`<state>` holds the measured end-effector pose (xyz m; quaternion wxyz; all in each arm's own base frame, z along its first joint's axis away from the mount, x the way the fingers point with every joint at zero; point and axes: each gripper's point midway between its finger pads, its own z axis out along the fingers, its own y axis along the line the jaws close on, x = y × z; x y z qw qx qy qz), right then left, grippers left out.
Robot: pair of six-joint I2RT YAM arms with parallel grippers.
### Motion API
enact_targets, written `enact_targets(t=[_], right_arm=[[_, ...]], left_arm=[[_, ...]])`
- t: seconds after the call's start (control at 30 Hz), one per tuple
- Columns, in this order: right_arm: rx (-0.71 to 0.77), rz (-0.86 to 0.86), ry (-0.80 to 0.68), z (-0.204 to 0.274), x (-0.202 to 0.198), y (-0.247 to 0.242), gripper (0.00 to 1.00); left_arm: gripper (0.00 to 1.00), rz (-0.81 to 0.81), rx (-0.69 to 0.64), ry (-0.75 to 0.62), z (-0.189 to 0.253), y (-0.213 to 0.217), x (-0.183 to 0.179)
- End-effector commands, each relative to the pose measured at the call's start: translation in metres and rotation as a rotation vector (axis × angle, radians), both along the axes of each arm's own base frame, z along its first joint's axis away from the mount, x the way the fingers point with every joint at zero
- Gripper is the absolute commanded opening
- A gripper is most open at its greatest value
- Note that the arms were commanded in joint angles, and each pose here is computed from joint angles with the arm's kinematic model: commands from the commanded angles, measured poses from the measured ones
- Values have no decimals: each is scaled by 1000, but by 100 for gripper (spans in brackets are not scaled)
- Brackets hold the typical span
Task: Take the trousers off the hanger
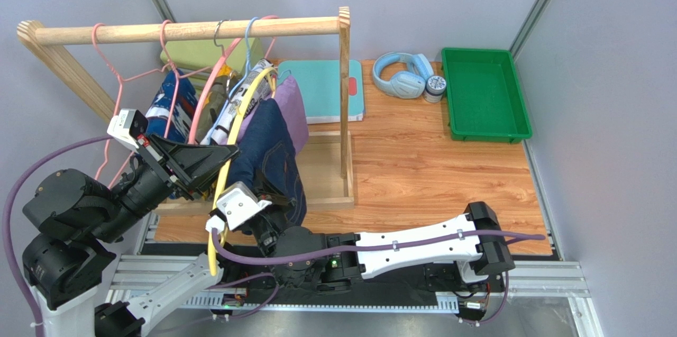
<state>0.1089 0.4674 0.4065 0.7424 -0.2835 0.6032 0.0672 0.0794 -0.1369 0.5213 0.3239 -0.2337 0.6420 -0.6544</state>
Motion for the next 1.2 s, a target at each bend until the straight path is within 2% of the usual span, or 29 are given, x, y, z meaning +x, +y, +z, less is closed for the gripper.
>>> enact_targets(t=[0.0, 0.13, 0.27, 0.5, 0.67, 0.87, 1.17], right_arm=[[101, -72, -5, 35, 11, -17, 2], [72, -75, -8, 41, 12, -24, 0], [-25, -44, -19, 43, 12, -34, 0], [-22, 83, 52, 42, 5, -46, 0], [58, 145, 128, 45, 1, -53, 0], [134, 128, 158, 56, 4, -58, 0], [294, 136, 162, 100, 7, -58, 0]], left_arm=[[0, -3, -43, -17, 10, 13, -17], [0, 38, -13, -25, 7, 20, -16], [0, 103, 52, -40, 5, 35, -18], [0, 124, 141, -92, 6, 37, -14], [0, 123, 163, -85, 1, 32, -7], [0, 101, 167, -82, -4, 24, -3], [0, 96, 159, -46, -18, 21, 1]])
